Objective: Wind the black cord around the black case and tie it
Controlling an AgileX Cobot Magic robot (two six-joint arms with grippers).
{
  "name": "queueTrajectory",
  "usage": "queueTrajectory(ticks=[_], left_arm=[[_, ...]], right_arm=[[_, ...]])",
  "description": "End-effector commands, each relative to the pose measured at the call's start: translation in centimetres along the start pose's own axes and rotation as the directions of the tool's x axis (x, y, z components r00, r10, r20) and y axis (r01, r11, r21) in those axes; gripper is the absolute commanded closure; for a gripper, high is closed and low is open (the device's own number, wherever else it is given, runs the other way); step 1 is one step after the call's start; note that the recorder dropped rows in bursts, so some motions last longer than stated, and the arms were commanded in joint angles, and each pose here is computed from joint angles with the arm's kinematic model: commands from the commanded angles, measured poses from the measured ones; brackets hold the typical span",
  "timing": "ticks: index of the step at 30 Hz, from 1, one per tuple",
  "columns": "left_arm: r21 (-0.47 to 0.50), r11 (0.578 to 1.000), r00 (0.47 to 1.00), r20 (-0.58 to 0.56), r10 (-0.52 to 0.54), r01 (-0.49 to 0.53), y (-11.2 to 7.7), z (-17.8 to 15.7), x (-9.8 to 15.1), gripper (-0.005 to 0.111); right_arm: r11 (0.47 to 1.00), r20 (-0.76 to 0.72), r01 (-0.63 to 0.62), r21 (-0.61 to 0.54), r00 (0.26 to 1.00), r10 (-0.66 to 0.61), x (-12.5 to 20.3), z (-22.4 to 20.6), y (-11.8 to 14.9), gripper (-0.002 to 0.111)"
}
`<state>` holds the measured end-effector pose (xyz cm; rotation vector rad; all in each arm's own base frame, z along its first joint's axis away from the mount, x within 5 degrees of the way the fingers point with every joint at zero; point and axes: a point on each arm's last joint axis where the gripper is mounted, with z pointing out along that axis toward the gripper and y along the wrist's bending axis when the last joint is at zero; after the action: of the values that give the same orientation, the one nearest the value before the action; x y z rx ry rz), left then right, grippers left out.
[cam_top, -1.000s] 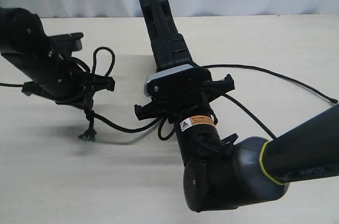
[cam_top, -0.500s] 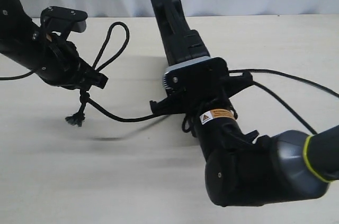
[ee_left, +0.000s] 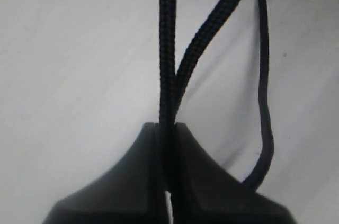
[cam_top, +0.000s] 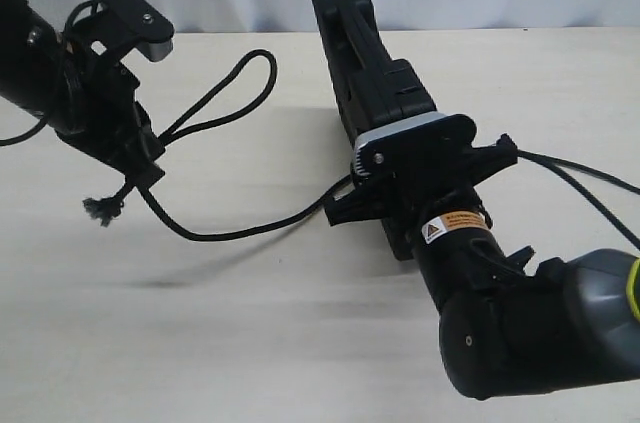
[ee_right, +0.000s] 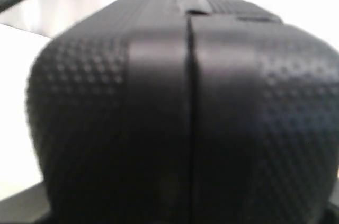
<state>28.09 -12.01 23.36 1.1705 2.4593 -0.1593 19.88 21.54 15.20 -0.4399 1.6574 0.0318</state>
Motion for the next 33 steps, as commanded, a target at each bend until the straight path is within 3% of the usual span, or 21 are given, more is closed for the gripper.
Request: queueTrajectory(ticks=[1,7,13,17,22,33], left_arm=[[0.018,0.995,0.994,0.063,0.093,-0.095,-0.4,-1.1,-0.6,0.107],[0.094,0.968,0.965,0.139,0.22,-0.234,-1.2,-1.5,-1.3,0.107],[0.092,0.96,0.958,0.14,0.249,-0.263,-0.9,-2.3,-2.2,0.107],[0.171,0.952,0.967,0.057,0.249,-0.255,-0.5,-1.3,-2.6,0.107],[0.172,0.96,0.973,-0.022,0.229,-0.222,0.6,-0.1,-3.2,0.107],[0.116,0.97,0.976,-0.01,0.217,-0.215,1.4,-0.3,-4.3,0.107]], right_arm=[[1.0,0.076,-0.013,0.001,0.997,0.013,-0.6,-0.5,-0.6,0.104],[1.0,0.064,-0.007,-0.022,0.998,0.008,0.0,-1.0,-0.8,0.104],[0.996,0.093,-0.016,-0.086,0.995,0.024,-0.2,-1.1,-0.2,0.104],[0.996,0.091,-0.015,-0.086,0.996,0.023,-0.2,-1.1,-0.2,0.104],[0.996,0.092,-0.018,-0.086,0.995,0.026,-0.2,-1.1,-0.2,0.104],[0.996,0.092,-0.024,-0.089,0.995,0.033,-0.2,-1.1,-0.2,0.104]])
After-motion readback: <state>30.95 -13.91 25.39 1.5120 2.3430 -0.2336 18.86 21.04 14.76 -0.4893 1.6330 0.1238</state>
